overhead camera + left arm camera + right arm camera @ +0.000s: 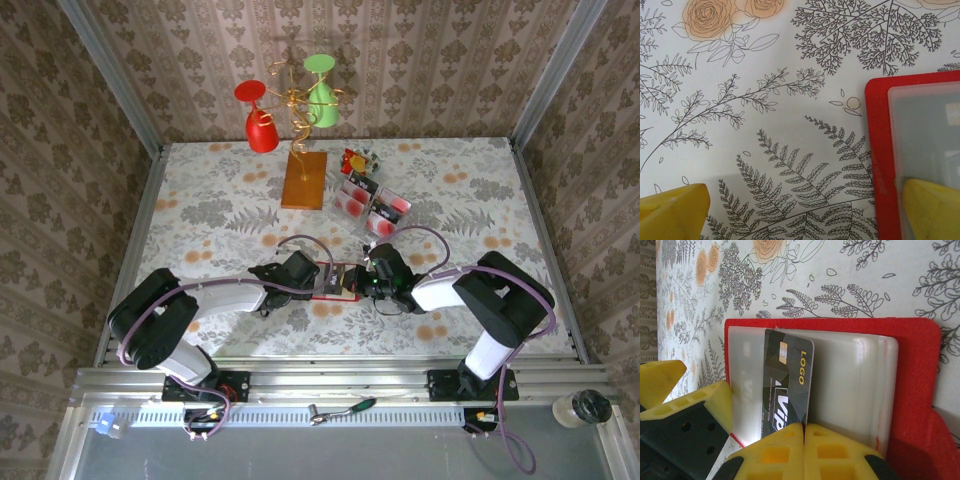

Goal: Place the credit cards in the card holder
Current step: Insert the credit card into the card slot.

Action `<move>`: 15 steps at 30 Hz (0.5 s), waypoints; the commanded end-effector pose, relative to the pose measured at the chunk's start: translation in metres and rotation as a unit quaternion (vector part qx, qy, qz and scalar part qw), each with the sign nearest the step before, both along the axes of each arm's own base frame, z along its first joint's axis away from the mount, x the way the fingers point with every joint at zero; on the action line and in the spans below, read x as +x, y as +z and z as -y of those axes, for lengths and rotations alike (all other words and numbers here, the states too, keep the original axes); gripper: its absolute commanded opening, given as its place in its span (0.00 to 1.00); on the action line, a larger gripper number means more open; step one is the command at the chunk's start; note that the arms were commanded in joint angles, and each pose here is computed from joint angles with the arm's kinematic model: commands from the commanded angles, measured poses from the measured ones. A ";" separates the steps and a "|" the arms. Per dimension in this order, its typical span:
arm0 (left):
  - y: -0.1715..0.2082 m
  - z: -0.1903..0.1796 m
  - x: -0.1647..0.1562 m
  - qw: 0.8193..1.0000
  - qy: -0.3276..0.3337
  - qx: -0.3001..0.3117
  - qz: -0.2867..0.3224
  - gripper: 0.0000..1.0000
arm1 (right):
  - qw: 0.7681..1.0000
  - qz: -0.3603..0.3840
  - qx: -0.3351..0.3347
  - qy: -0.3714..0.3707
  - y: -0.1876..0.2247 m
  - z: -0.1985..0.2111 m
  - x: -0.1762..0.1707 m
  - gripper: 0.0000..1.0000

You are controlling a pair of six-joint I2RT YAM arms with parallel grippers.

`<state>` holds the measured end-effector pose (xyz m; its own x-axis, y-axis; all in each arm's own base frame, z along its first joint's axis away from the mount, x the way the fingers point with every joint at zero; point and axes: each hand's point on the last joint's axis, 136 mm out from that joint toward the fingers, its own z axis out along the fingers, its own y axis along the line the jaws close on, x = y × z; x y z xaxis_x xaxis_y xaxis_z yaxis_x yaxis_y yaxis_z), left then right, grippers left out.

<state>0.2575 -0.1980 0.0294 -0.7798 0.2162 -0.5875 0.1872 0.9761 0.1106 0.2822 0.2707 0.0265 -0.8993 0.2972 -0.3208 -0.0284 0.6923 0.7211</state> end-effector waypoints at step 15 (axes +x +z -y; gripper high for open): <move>-0.008 -0.014 -0.012 0.999 0.000 0.027 -0.018 1.00 | 0.997 -0.044 -0.055 0.027 -0.021 0.009 -0.022 0.00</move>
<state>0.2575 -0.1980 0.0294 -0.7798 0.2162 -0.5875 0.1872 0.9761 0.1106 0.2806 0.2705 0.0255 -0.9077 0.2704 -0.3210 -0.0344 0.7143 0.6990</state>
